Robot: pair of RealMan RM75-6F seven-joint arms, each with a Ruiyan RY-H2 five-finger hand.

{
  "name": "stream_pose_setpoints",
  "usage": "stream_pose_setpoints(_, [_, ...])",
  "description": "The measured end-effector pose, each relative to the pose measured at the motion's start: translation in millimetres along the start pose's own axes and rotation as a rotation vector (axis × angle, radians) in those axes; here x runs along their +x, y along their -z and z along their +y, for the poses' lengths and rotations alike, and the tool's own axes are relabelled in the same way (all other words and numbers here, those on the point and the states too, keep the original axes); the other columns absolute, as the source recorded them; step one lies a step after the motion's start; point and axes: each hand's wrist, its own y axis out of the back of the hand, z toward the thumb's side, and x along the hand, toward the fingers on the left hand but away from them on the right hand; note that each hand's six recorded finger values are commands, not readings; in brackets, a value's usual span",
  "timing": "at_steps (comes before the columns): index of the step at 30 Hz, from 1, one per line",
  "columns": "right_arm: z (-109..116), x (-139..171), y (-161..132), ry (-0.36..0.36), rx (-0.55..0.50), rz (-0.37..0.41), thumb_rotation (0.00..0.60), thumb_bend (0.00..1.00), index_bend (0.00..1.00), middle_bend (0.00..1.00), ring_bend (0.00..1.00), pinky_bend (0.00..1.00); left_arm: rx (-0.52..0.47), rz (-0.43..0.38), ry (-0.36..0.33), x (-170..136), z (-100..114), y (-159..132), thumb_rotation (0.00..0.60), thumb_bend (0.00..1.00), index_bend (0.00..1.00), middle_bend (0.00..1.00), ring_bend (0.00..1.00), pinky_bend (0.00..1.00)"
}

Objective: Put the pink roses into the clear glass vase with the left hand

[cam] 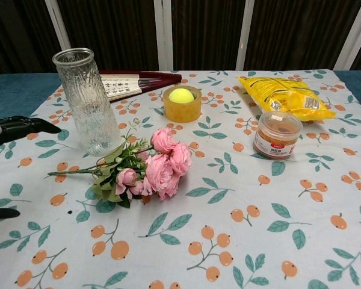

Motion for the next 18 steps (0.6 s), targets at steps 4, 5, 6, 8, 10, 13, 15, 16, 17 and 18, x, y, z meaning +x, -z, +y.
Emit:
stream_pose_setpoints(4, [1, 0, 1, 0.001, -0.009, 0.000, 0.600, 0.18, 0.05, 0.00, 0.05, 0.05, -0.040, -0.033, -0.024, 10, -1, -21, 0.600, 0.18, 0.05, 0.04, 0.00, 0.15])
stream_pose_setpoints(5, [1, 0, 2, 0.002, -0.011, -0.001, 0.600, 0.18, 0.05, 0.00, 0.05, 0.05, -0.048, -0.042, -0.033, 13, -1, -27, 0.600, 0.17, 0.05, 0.04, 0.00, 0.15])
stream_pose_setpoints(6, [2, 0, 2, 0.004, -0.014, -0.002, 0.600, 0.18, 0.05, 0.00, 0.05, 0.05, -0.049, -0.048, -0.039, 15, -1, -32, 0.600, 0.17, 0.05, 0.04, 0.00, 0.15])
stream_pose_setpoints(8, [3, 0, 4, 0.005, -0.019, -0.005, 0.600, 0.18, 0.05, 0.00, 0.05, 0.05, -0.044, -0.060, -0.054, 20, 0, -41, 0.600, 0.17, 0.05, 0.04, 0.00, 0.15])
stream_pose_setpoints(10, [4, 0, 5, 0.008, -0.024, -0.007, 0.600, 0.18, 0.05, 0.00, 0.05, 0.05, -0.035, -0.064, -0.063, 25, 0, -48, 0.600, 0.17, 0.05, 0.04, 0.00, 0.14])
stream_pose_setpoints(13, [5, 1, 6, 0.008, -0.030, -0.011, 0.600, 0.18, 0.05, 0.00, 0.05, 0.05, -0.019, -0.067, -0.069, 35, 0, -59, 0.600, 0.17, 0.05, 0.04, 0.00, 0.15])
stream_pose_setpoints(15, [5, 1, 7, 0.008, -0.033, -0.012, 0.600, 0.18, 0.05, 0.00, 0.05, 0.04, -0.008, -0.068, -0.066, 44, -2, -67, 0.600, 0.17, 0.05, 0.04, 0.00, 0.14])
stream_pose_setpoints(16, [5, 1, 7, 0.009, -0.035, -0.014, 0.600, 0.18, 0.05, 0.00, 0.05, 0.04, -0.003, -0.065, -0.063, 48, -3, -71, 0.600, 0.17, 0.05, 0.04, 0.00, 0.14])
stream_pose_setpoints(17, [6, 1, 8, 0.010, -0.036, -0.015, 0.600, 0.18, 0.05, 0.00, 0.05, 0.04, 0.000, -0.062, -0.060, 51, -4, -73, 0.600, 0.17, 0.05, 0.04, 0.00, 0.14])
stream_pose_setpoints(18, [6, 1, 9, 0.010, -0.038, -0.019, 0.600, 0.18, 0.05, 0.00, 0.05, 0.03, 0.002, -0.059, -0.057, 54, -4, -75, 0.600, 0.17, 0.05, 0.04, 0.00, 0.13])
